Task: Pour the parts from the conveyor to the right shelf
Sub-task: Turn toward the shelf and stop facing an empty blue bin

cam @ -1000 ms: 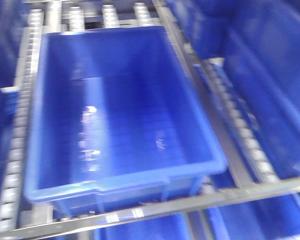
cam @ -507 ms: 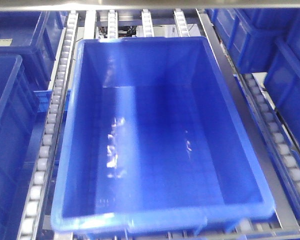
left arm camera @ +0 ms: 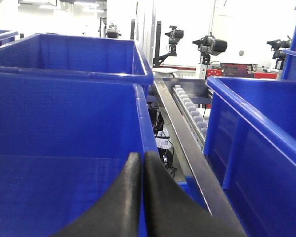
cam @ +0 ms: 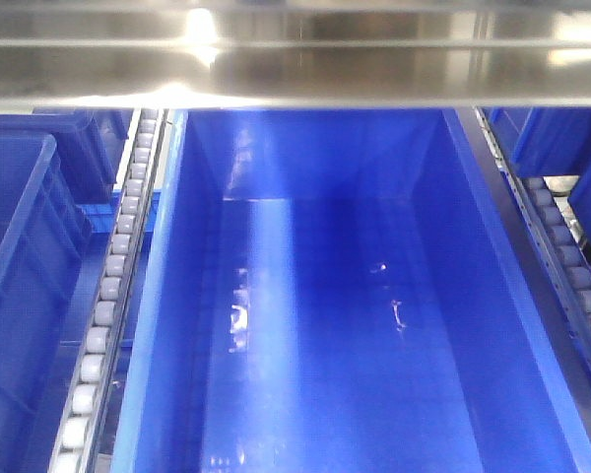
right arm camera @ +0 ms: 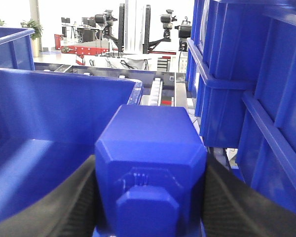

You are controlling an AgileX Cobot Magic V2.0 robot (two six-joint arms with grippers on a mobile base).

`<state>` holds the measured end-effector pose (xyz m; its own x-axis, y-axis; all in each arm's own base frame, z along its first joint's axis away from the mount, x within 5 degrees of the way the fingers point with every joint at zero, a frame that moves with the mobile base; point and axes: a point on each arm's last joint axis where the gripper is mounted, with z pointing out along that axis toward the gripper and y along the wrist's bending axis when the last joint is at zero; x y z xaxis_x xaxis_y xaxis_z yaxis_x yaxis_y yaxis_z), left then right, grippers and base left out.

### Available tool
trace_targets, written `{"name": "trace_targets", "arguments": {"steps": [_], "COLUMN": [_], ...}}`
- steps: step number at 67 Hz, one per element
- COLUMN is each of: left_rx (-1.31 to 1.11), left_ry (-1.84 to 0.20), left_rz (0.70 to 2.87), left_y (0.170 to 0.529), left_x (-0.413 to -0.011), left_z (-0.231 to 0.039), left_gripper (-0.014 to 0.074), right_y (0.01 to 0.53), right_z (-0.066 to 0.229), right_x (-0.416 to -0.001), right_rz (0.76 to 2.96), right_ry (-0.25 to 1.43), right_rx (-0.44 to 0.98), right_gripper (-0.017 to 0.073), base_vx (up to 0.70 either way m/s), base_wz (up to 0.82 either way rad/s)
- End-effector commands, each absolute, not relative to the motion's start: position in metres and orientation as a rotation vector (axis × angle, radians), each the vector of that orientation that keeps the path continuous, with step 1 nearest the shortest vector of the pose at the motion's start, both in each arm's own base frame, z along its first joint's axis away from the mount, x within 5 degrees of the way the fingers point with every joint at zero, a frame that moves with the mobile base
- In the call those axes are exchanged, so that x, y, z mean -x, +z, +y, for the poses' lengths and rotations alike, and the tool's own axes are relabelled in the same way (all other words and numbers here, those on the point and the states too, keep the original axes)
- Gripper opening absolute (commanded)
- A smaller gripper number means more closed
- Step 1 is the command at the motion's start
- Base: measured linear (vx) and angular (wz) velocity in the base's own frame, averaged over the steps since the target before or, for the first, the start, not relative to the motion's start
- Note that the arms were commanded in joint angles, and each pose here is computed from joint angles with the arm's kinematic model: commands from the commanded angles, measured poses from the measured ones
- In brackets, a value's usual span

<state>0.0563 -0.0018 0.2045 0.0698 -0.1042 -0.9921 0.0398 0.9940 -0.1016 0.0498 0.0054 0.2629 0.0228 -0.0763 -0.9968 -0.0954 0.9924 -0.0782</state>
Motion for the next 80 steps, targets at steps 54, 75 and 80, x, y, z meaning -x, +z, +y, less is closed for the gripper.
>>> {"name": "trace_targets", "arguments": {"steps": [54,75,80], "left_rx": [0.059,0.059,0.059], "left_ry": [-0.127,-0.127,-0.127], "left_rz": [1.435,1.435,1.435], "left_y": [0.2031,0.2031,0.2031], "left_x": [-0.0559,-0.0559,-0.0559], "left_z": [-0.0021,-0.0021,-0.0021], "left_gripper": [-0.0006,-0.0006,-0.0006], "right_y": [0.2799,0.2837,0.2869], "right_z": [0.0046,0.0044,0.0045], "right_x": [-0.0487,-0.0481,-0.047], "right_rz": [1.44,1.398,1.391], "right_ry": [-0.001,0.0,0.043], "right_rx": [0.128,0.121,0.087], "right_gripper": [-0.0004,-0.0004,-0.0004], "base_vx": [0.02,0.0,0.0], "base_wz": [0.02,0.0,0.0]}}
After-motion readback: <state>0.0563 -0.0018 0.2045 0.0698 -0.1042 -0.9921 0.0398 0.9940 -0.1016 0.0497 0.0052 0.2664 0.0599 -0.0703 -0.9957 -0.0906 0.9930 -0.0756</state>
